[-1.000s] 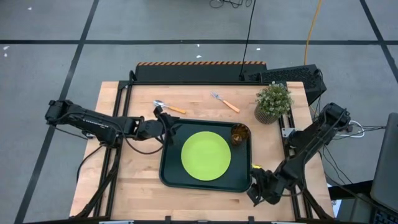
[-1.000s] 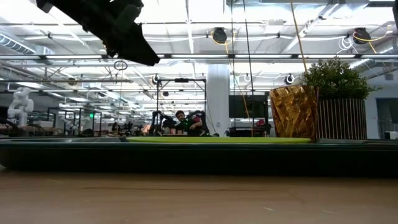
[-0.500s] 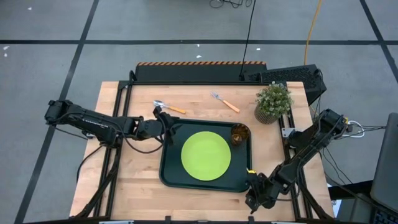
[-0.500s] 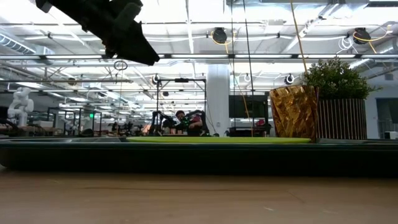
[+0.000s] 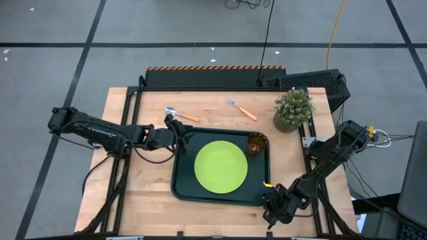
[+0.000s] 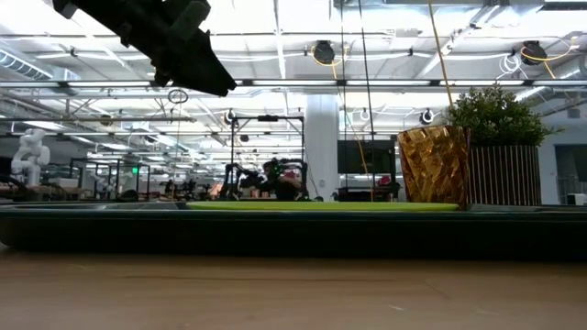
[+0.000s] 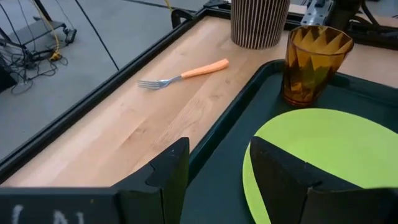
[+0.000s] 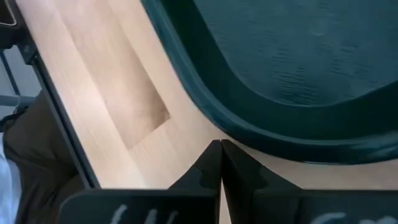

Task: Pick and place plate/cup/fork/spoon on tray
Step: Adjust the black tray on the table

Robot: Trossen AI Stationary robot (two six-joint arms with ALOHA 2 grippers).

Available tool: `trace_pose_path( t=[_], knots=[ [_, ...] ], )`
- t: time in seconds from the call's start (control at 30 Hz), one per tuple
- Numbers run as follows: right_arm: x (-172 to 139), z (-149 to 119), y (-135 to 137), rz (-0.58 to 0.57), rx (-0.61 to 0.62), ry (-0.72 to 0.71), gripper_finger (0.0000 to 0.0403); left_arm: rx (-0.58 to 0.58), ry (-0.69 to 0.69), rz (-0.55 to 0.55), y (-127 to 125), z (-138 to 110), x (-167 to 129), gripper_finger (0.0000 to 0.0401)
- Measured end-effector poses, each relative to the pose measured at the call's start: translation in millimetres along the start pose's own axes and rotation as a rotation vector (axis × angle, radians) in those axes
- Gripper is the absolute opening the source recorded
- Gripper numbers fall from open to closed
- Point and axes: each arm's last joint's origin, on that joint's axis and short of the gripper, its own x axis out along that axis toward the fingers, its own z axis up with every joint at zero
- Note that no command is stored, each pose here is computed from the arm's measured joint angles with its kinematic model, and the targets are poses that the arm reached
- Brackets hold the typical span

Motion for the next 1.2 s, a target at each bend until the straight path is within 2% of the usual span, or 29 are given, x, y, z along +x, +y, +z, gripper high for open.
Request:
trace_pose_path(
  t=[1.2],
  knots=[
    [2,5,-18,-0.07,-0.011,-0.054,0.0,0.007,-0.013,-0.004,0,1,0,0.0175]
  ],
)
